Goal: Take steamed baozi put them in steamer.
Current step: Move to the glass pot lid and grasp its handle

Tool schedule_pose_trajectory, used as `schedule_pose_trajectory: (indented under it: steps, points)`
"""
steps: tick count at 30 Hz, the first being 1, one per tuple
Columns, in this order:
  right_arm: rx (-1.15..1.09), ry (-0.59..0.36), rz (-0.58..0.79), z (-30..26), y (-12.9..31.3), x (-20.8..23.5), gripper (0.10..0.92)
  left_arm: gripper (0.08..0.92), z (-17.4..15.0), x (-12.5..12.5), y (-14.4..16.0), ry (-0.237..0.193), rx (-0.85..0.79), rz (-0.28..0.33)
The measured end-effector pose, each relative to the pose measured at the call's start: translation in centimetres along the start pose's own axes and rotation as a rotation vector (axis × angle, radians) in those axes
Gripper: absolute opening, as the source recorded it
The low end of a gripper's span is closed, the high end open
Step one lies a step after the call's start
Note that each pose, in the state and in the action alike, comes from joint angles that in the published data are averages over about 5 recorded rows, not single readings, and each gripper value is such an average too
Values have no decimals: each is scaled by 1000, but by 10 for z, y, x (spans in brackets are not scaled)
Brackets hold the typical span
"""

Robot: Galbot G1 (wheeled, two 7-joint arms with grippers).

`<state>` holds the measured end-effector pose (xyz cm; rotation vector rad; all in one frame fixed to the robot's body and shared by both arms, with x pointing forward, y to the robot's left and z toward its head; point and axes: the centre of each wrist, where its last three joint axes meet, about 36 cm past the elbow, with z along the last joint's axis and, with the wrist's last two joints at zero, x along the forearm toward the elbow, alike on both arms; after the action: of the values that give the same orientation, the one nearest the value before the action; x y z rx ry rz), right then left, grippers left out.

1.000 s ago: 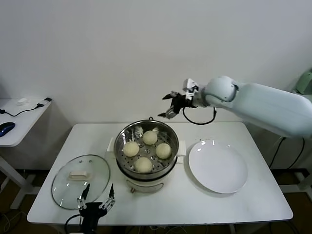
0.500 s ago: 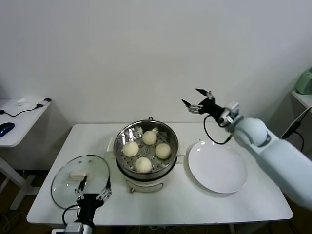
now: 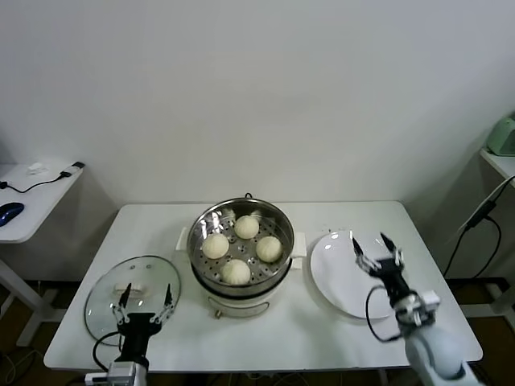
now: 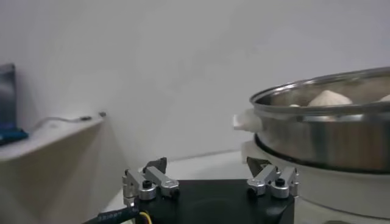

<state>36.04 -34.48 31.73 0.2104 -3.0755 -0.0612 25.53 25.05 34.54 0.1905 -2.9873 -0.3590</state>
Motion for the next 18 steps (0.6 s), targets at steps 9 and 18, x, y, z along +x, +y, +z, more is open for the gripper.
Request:
schedule_pose_trajectory:
  steps: [9,18]
  points:
    - [-50,28,107,34,21,52,823,823,25,-15,21,-111,-339,-102]
    - [-53,33,147,38,34,66,823,823,75,-31,60,-167,-862,-87]
